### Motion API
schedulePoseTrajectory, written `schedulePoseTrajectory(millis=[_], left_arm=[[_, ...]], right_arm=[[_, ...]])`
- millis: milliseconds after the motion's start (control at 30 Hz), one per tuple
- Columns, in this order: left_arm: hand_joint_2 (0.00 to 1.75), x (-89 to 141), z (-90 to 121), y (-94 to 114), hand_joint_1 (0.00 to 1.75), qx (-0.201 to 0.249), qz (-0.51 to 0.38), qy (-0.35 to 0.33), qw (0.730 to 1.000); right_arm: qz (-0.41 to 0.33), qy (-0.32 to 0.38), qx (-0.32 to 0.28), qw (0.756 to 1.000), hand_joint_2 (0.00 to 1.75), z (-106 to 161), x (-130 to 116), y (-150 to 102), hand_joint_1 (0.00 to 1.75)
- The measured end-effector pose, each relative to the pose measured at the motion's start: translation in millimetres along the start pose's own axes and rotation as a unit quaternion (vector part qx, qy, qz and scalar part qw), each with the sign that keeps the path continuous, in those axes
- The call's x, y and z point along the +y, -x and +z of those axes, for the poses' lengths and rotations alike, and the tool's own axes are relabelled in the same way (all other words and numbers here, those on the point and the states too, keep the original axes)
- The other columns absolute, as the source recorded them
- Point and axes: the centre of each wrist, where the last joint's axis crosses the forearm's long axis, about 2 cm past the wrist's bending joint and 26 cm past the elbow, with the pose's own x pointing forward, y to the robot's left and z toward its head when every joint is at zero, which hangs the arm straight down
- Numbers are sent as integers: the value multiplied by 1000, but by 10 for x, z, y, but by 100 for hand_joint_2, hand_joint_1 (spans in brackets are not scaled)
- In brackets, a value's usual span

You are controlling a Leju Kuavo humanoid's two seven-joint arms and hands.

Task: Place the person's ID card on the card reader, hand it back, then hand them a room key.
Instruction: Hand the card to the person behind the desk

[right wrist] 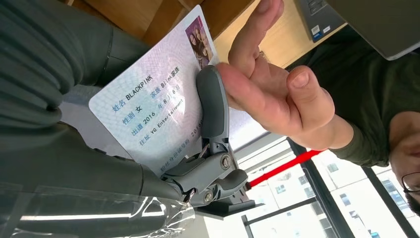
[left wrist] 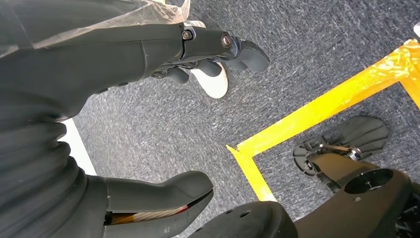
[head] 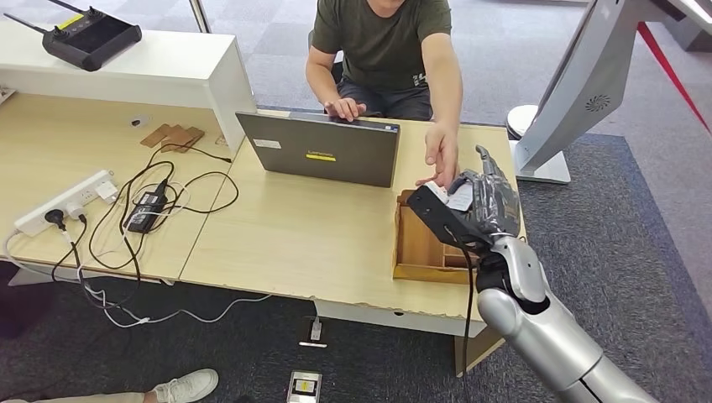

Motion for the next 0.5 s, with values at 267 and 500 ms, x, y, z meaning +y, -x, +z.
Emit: schedulePoseTrajectory(millis=[267, 500], left_arm=[[175, 16, 0, -1, 0, -1, 0, 0, 1000], [175, 22, 1, 25, 0, -4, 4, -4, 1000]], right_arm=[[52, 8, 5, 999, 175, -15, 33, -25, 0], [93, 47, -4, 995, 175, 53, 55, -52, 0]])
